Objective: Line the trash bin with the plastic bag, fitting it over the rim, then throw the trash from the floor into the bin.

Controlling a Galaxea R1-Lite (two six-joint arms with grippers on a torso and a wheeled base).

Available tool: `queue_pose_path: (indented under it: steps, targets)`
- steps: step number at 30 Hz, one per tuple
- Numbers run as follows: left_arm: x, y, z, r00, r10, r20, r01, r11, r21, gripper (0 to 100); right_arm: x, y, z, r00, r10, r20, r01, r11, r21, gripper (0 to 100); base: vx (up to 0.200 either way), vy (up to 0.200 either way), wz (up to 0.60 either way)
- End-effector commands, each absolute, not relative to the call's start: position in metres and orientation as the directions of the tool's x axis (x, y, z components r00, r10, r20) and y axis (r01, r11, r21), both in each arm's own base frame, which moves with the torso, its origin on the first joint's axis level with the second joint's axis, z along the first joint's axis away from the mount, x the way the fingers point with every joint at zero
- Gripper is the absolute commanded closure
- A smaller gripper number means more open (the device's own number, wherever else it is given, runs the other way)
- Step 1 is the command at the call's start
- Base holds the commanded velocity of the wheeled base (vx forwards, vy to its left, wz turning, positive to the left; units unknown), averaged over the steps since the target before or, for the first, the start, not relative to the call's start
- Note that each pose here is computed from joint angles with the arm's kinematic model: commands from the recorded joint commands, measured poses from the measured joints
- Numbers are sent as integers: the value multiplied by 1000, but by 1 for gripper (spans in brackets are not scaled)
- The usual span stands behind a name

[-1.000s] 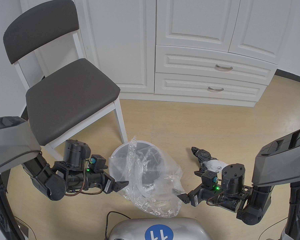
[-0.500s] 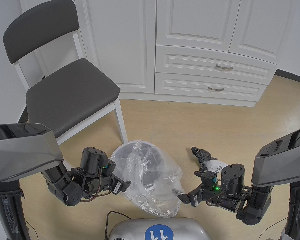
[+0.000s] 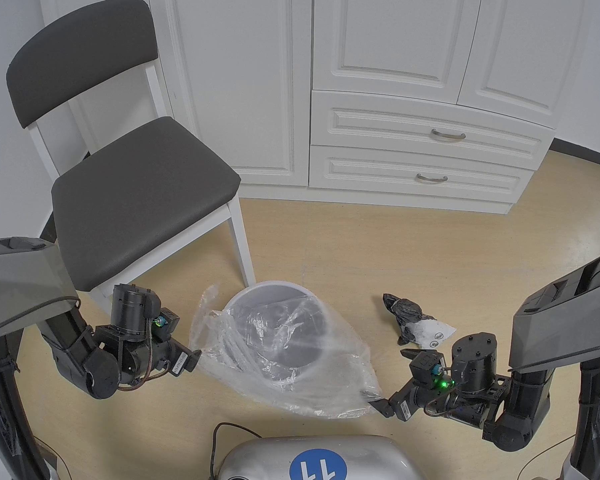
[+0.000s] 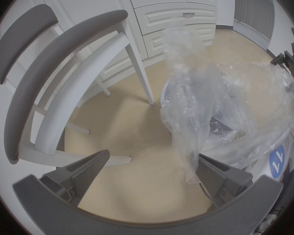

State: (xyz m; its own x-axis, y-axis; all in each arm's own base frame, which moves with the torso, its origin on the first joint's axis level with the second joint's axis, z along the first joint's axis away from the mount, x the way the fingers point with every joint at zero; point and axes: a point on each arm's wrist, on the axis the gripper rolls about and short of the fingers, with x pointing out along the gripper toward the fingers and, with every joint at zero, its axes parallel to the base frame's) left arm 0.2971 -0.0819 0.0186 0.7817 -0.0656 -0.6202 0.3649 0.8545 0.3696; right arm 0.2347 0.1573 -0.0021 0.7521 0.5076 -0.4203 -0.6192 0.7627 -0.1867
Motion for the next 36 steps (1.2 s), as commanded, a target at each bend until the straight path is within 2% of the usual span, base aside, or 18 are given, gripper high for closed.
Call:
queue_pose_path:
  steps: [1, 13, 17, 25, 36]
  targets:
    - [294, -73, 31, 802, -50, -595, 332, 865, 375, 0, 231, 151, -6, 746, 489, -452, -618, 761, -197, 0, 0, 0, 0]
    - [306, -73, 26, 807, -43, -589, 316, 874, 369, 0, 224, 141, -17, 724, 461, -514, -643, 720, -261, 0, 0, 0, 0]
    - [304, -72, 26, 807, -45, -589, 318, 873, 369, 0, 226, 143, -8, 736, 487, -470, -642, 722, -258, 0, 0, 0, 0]
    - [289, -77, 33, 793, -133, -595, 395, 856, 335, 0, 223, 141, 19, 763, 518, -388, -629, 733, -258, 0, 0, 0, 0]
    - [291, -83, 22, 770, -138, -623, 418, 847, 329, 0, 209, 120, 69, 693, 686, -222, -718, 685, -124, 0, 0, 0, 0]
